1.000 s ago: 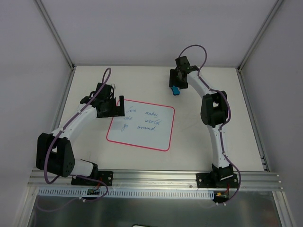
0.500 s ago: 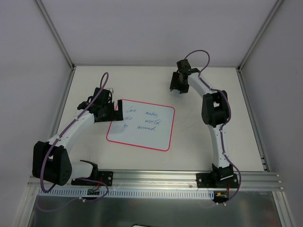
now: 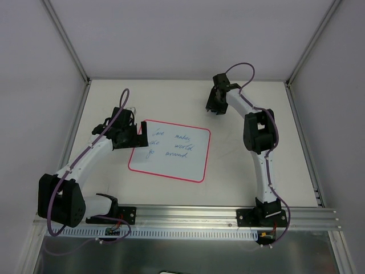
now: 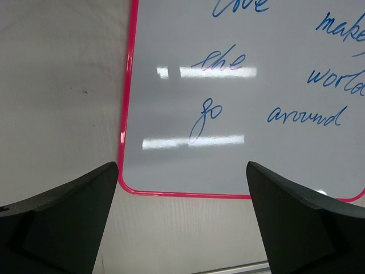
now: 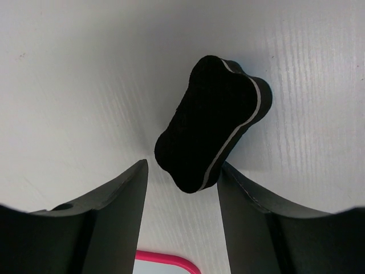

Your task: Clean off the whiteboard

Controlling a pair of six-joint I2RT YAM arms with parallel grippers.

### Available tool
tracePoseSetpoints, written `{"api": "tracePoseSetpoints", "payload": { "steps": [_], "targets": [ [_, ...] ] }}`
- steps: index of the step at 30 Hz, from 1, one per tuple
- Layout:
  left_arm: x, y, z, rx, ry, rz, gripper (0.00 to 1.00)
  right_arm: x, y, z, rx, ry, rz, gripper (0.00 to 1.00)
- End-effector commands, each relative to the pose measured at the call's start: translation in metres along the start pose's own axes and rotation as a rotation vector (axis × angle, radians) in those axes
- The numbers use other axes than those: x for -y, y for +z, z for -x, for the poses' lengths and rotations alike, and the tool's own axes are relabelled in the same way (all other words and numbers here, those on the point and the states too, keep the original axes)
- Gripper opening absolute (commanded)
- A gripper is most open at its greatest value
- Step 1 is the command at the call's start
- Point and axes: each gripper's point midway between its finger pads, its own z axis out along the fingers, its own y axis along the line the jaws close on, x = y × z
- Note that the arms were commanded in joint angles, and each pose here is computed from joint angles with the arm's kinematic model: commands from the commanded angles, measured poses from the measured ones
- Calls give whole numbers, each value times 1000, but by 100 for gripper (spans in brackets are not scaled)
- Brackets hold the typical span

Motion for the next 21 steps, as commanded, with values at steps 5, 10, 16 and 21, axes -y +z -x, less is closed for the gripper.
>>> {"api": "tracePoseSetpoints", "payload": {
  "steps": [5,10,16,21],
  "targets": [
    [0,-6,-7,-3,-19,-13,98,15,-12,11,26,175,-38,51],
    [-1,-7,-9,-1,-25,-13,97,20,-6,12,41,269,11,47],
    [-4,-6,-10,-2,-16,-2,98,29,-17,17,67,242,8,28],
    [-3,-6,-7,-2,-13,-2,98,52,-45,15,103,158,-41,12]
  ]
}}
